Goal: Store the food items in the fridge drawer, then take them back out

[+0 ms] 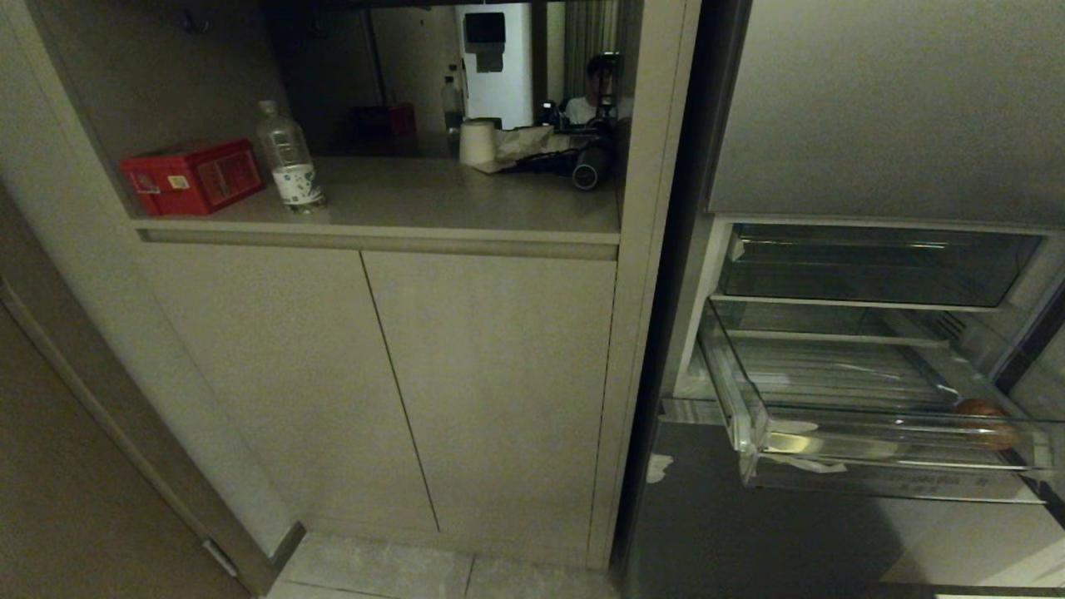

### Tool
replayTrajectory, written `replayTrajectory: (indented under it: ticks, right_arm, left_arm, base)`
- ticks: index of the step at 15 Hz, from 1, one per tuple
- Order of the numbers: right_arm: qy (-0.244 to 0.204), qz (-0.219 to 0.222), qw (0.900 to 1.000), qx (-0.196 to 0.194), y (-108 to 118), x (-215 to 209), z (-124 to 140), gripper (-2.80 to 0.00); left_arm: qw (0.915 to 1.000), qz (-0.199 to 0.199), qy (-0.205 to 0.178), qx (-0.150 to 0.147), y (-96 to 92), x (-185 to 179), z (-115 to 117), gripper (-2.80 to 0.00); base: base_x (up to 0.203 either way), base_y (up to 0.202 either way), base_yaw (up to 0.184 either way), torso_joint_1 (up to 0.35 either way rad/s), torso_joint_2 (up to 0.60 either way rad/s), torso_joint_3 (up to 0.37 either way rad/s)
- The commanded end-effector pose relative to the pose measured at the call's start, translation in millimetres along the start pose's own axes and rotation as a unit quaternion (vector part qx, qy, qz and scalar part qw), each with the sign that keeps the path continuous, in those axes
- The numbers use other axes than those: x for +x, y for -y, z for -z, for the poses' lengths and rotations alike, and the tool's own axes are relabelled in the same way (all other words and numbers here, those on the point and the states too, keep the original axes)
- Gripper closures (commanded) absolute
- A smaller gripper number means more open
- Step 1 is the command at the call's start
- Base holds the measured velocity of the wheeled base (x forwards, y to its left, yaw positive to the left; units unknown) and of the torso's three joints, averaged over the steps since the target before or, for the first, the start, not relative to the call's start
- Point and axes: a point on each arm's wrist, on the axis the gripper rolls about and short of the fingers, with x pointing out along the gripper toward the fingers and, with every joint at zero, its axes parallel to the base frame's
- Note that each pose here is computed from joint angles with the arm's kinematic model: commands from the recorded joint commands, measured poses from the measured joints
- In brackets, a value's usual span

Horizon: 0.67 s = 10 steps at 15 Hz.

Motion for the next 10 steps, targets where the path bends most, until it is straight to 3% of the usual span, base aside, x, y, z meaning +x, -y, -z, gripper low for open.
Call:
replayTrajectory:
  ticks: [1, 2, 4, 7, 10]
  right_arm:
    - [-0.032, -0.133, 0.99, 0.017, -68, -2, 22, -2.8]
    - [-0.056, -0.178, 0.982, 0.022, -85, -3, 40, -2.8]
    - [-0.1, -0.222, 0.97, 0.024, -104, -11, 81, -2.8]
    - [-0.164, -0.218, 0.961, 0.05, -120, -25, 139, -2.8]
    - [-0.214, -0.164, 0.961, 0.058, -134, -38, 181, -2.8]
  left_arm:
    - [1.0, 0.0, -0.001, 0.0, 0.0, 0, 0, 0.0]
    - [1.0, -0.001, -0.001, 0.0, 0.0, 0, 0, 0.0]
    - [1.0, 0.0, -0.001, 0.0, 0.0, 0, 0, 0.0]
    - [1.0, 0.0, -0.001, 0.0, 0.0, 0, 0, 0.0]
    - [1.0, 0.0, -0.001, 0.0, 0.0, 0, 0, 0.0]
  base:
    - [0.0, 0.0, 0.0, 0.0, 0.0, 0.0]
    - [0.0, 0.0, 0.0, 0.0, 0.0, 0.0]
    - [0.0, 0.0, 0.0, 0.0, 0.0, 0.0]
    - [0.0, 0.0, 0.0, 0.0, 0.0, 0.0]
    - [0.0, 0.0, 0.0, 0.0, 0.0, 0.0]
